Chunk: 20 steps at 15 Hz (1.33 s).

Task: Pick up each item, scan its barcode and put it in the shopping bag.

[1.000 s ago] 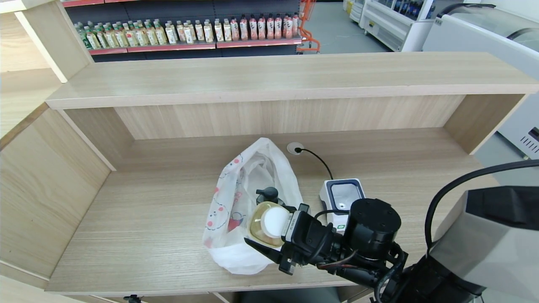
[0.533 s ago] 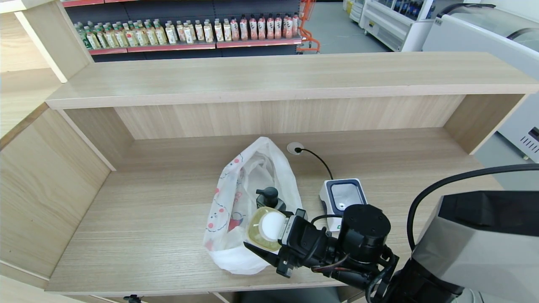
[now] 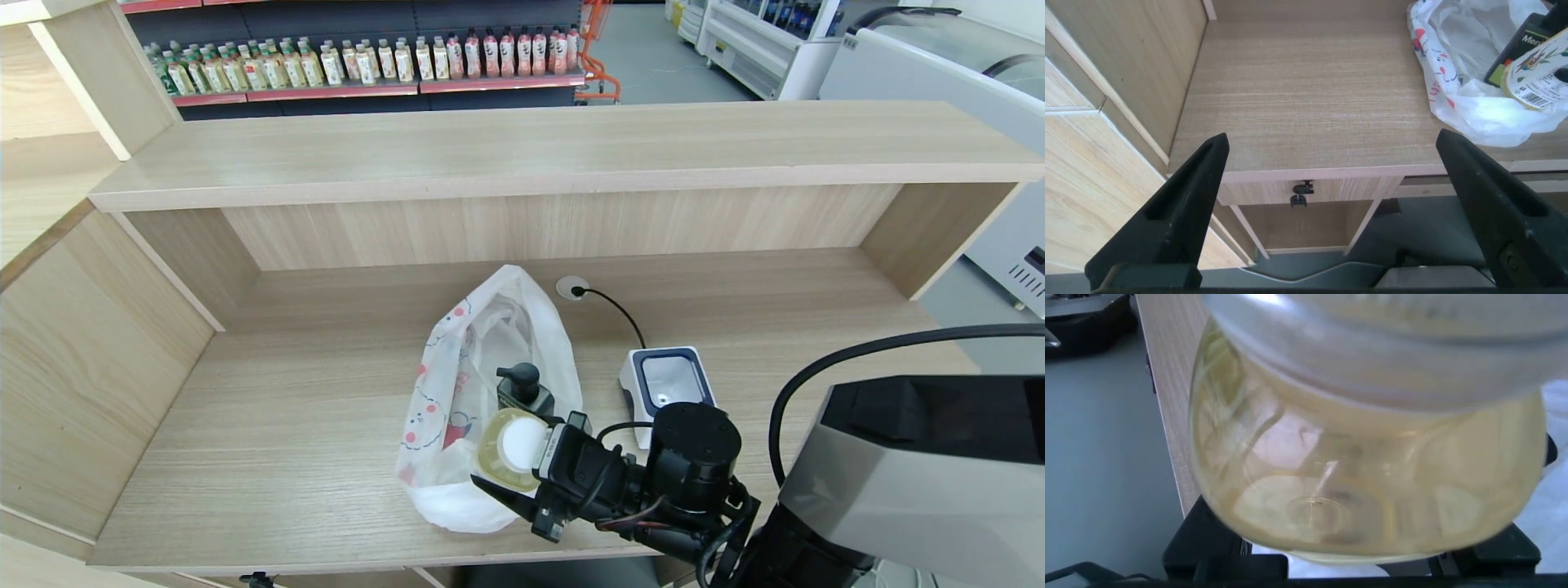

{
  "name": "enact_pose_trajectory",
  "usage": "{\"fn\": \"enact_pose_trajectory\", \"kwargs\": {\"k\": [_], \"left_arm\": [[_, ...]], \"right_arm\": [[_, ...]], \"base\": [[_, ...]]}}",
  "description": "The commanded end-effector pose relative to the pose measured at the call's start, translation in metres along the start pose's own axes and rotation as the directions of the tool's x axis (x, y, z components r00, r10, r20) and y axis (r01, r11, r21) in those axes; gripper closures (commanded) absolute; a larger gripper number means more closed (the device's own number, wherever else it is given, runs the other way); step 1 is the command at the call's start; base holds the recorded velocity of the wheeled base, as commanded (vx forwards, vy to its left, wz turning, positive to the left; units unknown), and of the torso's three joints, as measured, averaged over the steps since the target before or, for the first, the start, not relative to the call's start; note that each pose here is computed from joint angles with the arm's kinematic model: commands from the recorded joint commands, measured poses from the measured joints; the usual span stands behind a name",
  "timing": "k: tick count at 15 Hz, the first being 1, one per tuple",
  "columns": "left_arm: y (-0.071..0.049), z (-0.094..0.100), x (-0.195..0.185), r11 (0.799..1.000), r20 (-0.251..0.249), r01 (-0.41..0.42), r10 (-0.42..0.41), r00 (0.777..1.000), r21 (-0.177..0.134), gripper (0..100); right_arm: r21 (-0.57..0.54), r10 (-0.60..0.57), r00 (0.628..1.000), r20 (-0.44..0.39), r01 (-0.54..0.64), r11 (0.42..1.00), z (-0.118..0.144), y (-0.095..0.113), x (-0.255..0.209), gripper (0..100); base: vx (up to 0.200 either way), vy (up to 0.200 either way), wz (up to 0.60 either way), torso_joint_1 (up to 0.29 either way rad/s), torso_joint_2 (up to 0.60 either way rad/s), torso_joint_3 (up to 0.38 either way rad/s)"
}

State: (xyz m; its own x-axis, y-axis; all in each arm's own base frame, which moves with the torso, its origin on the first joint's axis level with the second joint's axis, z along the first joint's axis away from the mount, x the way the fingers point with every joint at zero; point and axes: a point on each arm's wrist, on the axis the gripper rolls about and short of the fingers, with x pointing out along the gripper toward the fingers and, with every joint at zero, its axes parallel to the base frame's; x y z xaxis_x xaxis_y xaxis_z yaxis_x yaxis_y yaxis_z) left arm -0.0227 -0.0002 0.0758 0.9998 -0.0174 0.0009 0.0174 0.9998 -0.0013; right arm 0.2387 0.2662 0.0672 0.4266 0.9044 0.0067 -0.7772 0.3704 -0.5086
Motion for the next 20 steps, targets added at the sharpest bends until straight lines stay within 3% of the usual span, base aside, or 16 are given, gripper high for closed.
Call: {"fn": "enact_pose_trajectory", "kwargs": {"k": [1, 6, 7, 12, 16, 20], "left_arm": [[0.000, 0.000, 0.000, 1.000, 0.001, -0.001, 0.001, 1.000, 0.000, 0], [0.000, 0.000, 0.000, 1.000, 0.001, -0.001, 0.001, 1.000, 0.000, 0], [0.000, 0.000, 0.000, 1.000, 0.001, -0.001, 0.001, 1.000, 0.000, 0], [0.000, 0.000, 0.000, 1.000, 0.001, -0.001, 0.001, 1.000, 0.000, 0], [0.000, 0.000, 0.000, 1.000, 0.001, -0.001, 0.001, 1.000, 0.000, 0], [0.000, 0.000, 0.000, 1.000, 0.001, 0.001, -0.001, 1.000, 0.000, 0]], "right_arm": [[0.002, 0.005, 1.000, -0.008, -0.005, 1.000, -0.003, 0.002, 0.000, 100], [0.011, -0.005, 1.000, -0.029, 0.005, 1.000, -0.009, -0.002, -0.003, 100], [0.018, -0.009, 0.999, -0.038, 0.009, 1.000, -0.012, -0.004, -0.005, 0], [0.016, -0.027, 1.000, -0.007, 0.027, 0.999, 0.000, -0.010, -0.007, 0], [-0.011, -0.063, 0.995, 0.072, 0.064, 0.998, 0.042, -0.022, -0.031, 0], [0.004, -0.062, 0.995, 0.073, 0.062, 0.998, 0.094, -0.033, -0.080, 0]], "base": [[0.000, 0.000, 0.00, 0.000, 0.00, 0.000], [0.000, 0.000, 0.00, 0.000, 0.00, 0.000], [0.000, 0.000, 0.00, 0.000, 0.00, 0.000], [0.000, 0.000, 0.00, 0.000, 0.00, 0.000], [0.000, 0.000, 0.00, 0.000, 0.00, 0.000], [0.000, 0.000, 0.00, 0.000, 0.00, 0.000]]}}
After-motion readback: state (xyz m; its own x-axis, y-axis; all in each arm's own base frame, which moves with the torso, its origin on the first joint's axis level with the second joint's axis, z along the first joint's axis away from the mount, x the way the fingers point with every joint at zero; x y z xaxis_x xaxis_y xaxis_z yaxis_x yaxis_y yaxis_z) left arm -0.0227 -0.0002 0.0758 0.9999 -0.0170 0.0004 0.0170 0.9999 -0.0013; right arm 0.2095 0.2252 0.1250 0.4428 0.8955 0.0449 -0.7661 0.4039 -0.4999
